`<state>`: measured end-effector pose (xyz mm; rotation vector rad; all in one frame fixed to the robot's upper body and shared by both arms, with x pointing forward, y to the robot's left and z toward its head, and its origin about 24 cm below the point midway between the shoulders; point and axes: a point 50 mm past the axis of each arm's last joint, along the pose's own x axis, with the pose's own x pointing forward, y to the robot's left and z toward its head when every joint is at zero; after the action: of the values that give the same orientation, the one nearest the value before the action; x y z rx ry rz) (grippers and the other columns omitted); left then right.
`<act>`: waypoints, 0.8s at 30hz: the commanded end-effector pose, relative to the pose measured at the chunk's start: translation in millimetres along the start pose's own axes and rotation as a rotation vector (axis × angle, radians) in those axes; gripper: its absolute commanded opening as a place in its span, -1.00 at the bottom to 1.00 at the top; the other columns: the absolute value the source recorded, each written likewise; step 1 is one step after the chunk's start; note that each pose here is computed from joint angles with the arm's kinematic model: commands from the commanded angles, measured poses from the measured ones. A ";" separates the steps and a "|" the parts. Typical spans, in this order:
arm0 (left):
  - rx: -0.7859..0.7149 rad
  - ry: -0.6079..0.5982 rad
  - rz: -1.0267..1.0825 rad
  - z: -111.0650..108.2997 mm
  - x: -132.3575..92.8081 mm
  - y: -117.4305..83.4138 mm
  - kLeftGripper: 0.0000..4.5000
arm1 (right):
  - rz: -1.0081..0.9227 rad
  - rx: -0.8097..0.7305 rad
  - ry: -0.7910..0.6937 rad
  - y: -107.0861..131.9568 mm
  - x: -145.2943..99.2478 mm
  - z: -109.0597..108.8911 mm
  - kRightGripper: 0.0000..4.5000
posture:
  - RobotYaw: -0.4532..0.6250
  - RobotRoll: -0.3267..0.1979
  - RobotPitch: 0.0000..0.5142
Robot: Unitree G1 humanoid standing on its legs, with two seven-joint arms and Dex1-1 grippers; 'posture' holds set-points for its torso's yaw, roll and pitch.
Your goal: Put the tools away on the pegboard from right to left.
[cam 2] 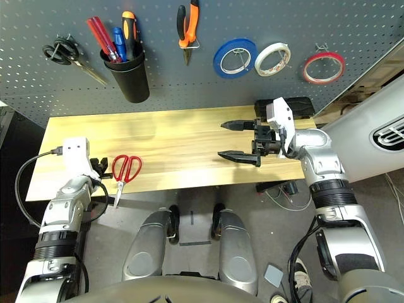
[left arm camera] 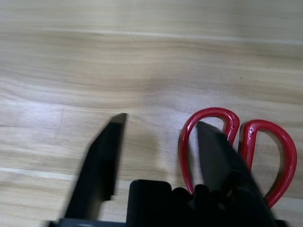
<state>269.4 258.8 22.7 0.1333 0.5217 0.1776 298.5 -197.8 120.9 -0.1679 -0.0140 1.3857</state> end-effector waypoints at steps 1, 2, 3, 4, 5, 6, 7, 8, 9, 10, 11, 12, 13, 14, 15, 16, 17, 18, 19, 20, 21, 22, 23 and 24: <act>0.022 0.054 -0.025 -11.5 5.7 1.1 0.94 | -0.004 0.015 -0.004 5.6 -6.1 0.0 1.00 | -0.11 0.25 -0.13; 0.023 0.056 -0.026 -11.9 7.2 1.1 0.97 | -0.005 0.017 -0.004 6.3 -6.3 0.6 1.00 | -0.13 0.25 -0.12; 0.023 0.057 -0.026 -12.1 8.1 1.1 0.97 | -0.006 0.018 -0.004 6.7 -6.5 1.0 1.00 | -0.13 0.25 -0.12; 0.025 0.059 -0.028 -12.4 9.0 1.0 0.97 | -0.007 0.019 -0.004 7.1 -6.6 1.2 1.00 | -0.13 0.25 -0.12; 0.026 0.061 -0.030 -12.6 9.8 0.8 0.97 | -0.008 0.020 -0.004 7.5 -6.9 1.6 1.00 | -0.14 0.25 -0.10; 0.028 0.062 -0.030 -12.9 10.5 0.8 0.97 | -0.009 0.021 -0.004 7.8 -7.1 1.9 1.00 | -0.14 0.25 -0.10; 0.027 0.064 -0.029 -13.3 11.3 1.1 0.97 | -0.009 0.022 -0.005 8.1 -7.2 2.2 1.00 | -0.14 0.25 -0.10; 0.026 0.065 -0.028 -13.6 11.9 1.4 0.97 | -0.009 0.024 -0.006 8.4 -7.3 2.3 1.00 | -0.14 0.25 -0.10; 0.027 0.067 -0.028 -14.1 12.5 1.7 0.97 | -0.009 0.024 -0.006 8.8 -7.6 2.8 1.00 | -0.15 0.25 -0.09; 0.028 0.069 -0.027 -14.6 13.1 2.1 0.97 | -0.009 0.026 -0.007 9.2 -7.7 3.3 1.00 | -0.15 0.25 -0.09; 0.028 0.070 -0.028 -15.0 13.5 2.3 0.97 | -0.010 0.027 -0.008 9.5 -7.8 3.6 1.00 | -0.15 0.25 -0.09; 0.031 0.074 -0.029 -15.8 14.0 2.3 0.97 | -0.010 0.028 -0.007 9.7 -8.1 4.2 1.00 | -0.16 0.25 -0.08; 0.034 0.078 -0.029 -16.8 14.4 2.4 0.97 | -0.012 0.029 -0.007 9.8 -8.3 4.6 1.00 | -0.16 0.25 -0.08; 0.036 0.083 -0.029 -18.0 14.8 2.7 0.97 | -0.013 0.029 -0.007 9.8 -8.4 5.0 1.00 | -0.16 0.25 -0.08; 0.037 0.089 -0.025 -19.6 15.2 3.1 0.97 | -0.015 0.030 -0.008 9.7 -8.9 5.6 1.00 | -0.17 0.25 -0.08; 0.036 0.094 -0.021 -21.4 15.7 3.8 0.97 | -0.018 0.030 -0.008 9.5 -9.3 6.1 1.00 | -0.17 0.25 -0.08; 0.027 0.099 -0.015 -23.6 16.4 4.8 0.97 | -0.018 0.030 -0.009 9.4 -9.4 6.6 1.00 | -0.17 0.25 -0.08; 0.019 0.102 -0.010 -25.3 16.9 5.5 0.97 | -0.019 0.031 -0.009 9.3 -9.5 7.0 1.00 | -0.17 0.25 -0.08; 0.013 0.107 -0.006 -27.1 17.3 5.8 0.97 | -0.019 0.031 -0.009 9.2 -9.9 7.4 1.00 | -0.17 0.25 -0.07; 0.013 0.109 -0.009 -28.2 17.7 5.3 0.97 | -0.019 0.032 -0.009 9.1 -10.1 7.8 1.00 | -0.17 0.25 -0.07; 0.015 0.110 -0.017 -29.0 18.1 4.2 0.97 | -0.020 0.032 -0.009 9.0 -10.2 8.2 1.00 | -0.17 0.25 -0.07; 0.016 0.110 -0.023 -29.7 18.4 3.3 0.97 | -0.020 0.032 -0.009 9.0 -10.2 8.4 1.00 | -0.17 0.25 -0.07; 0.017 0.110 -0.026 -30.2 18.6 2.3 0.97 | -0.020 0.032 -0.009 9.1 -10.6 8.6 1.00 | -0.18 0.25 -0.07; 0.016 0.110 -0.032 -30.6 18.7 0.8 0.90 | -0.021 0.033 -0.009 9.0 -10.9 8.9 1.00 | -0.18 0.25 -0.07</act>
<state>275.6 268.7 -1.6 0.1313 0.5920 0.1613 290.2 -201.4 129.3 -0.1360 -0.0037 1.3727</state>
